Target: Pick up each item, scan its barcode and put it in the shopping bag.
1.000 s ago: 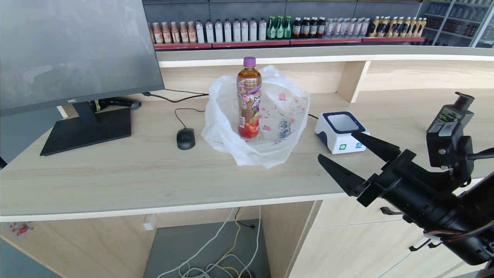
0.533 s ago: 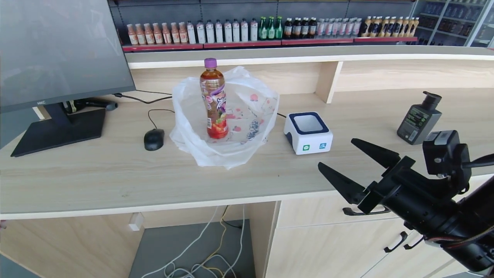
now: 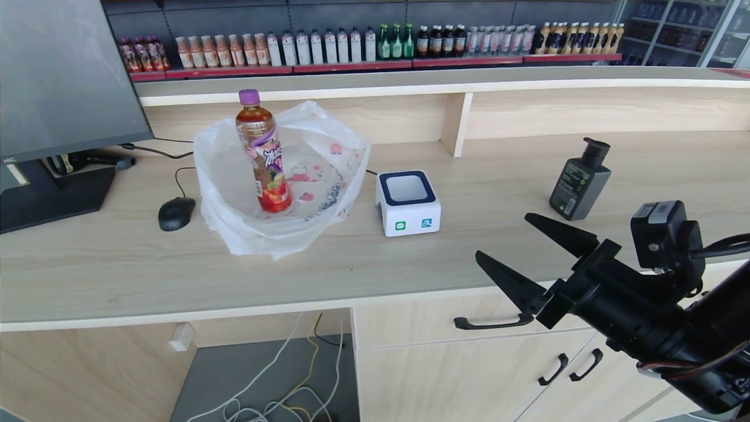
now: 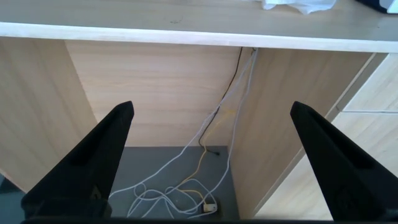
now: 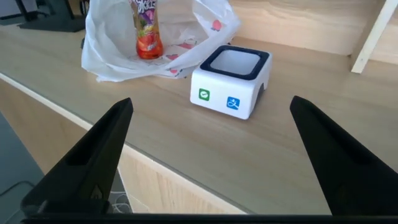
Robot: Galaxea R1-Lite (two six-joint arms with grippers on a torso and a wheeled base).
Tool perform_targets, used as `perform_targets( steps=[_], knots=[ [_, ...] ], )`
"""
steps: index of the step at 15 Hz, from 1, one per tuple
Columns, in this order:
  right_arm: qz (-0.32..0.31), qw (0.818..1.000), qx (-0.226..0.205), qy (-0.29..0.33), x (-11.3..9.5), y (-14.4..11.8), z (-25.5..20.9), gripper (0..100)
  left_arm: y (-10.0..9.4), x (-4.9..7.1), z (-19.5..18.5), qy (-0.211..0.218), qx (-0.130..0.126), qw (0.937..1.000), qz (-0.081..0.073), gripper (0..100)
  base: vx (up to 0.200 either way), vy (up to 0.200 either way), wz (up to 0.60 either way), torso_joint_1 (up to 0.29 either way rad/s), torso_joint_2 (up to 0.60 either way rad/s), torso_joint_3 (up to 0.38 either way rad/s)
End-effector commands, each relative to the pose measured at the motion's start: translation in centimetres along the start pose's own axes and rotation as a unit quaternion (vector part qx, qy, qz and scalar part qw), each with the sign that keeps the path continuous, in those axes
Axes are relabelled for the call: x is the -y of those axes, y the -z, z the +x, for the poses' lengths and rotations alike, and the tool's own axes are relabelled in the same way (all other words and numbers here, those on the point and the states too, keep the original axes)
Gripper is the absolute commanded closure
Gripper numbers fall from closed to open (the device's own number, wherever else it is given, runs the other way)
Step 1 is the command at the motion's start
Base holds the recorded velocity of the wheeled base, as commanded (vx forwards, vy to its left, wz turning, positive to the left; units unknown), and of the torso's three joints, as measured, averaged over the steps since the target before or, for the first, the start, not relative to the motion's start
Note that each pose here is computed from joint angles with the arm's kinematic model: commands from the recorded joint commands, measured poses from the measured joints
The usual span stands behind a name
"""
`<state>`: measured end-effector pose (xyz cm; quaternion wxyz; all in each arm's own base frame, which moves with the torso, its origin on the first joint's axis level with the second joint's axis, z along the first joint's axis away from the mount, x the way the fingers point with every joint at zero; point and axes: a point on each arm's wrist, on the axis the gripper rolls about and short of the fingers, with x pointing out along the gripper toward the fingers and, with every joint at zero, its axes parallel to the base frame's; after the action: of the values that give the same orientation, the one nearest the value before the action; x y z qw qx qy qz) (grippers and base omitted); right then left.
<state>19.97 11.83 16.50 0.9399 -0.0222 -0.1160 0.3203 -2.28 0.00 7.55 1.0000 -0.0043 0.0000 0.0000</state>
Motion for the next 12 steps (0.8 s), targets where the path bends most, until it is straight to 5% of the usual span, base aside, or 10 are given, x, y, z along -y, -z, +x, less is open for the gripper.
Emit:
perform_targets(
  steps=[1,12],
  knots=[
    [-0.001,1.000,0.002,0.000,0.01,-0.03,0.19,0,0.00,0.00,0.00,0.000,0.000,1.0000,0.000,0,0.000,-0.200,0.00,-0.002,0.00,0.002],
    [-0.001,1.000,0.005,0.001,0.01,-0.28,-0.19,0,0.00,0.00,0.00,0.001,0.000,1.0000,0.002,0,0.000,-0.182,0.00,0.003,0.00,0.002]
  ],
)
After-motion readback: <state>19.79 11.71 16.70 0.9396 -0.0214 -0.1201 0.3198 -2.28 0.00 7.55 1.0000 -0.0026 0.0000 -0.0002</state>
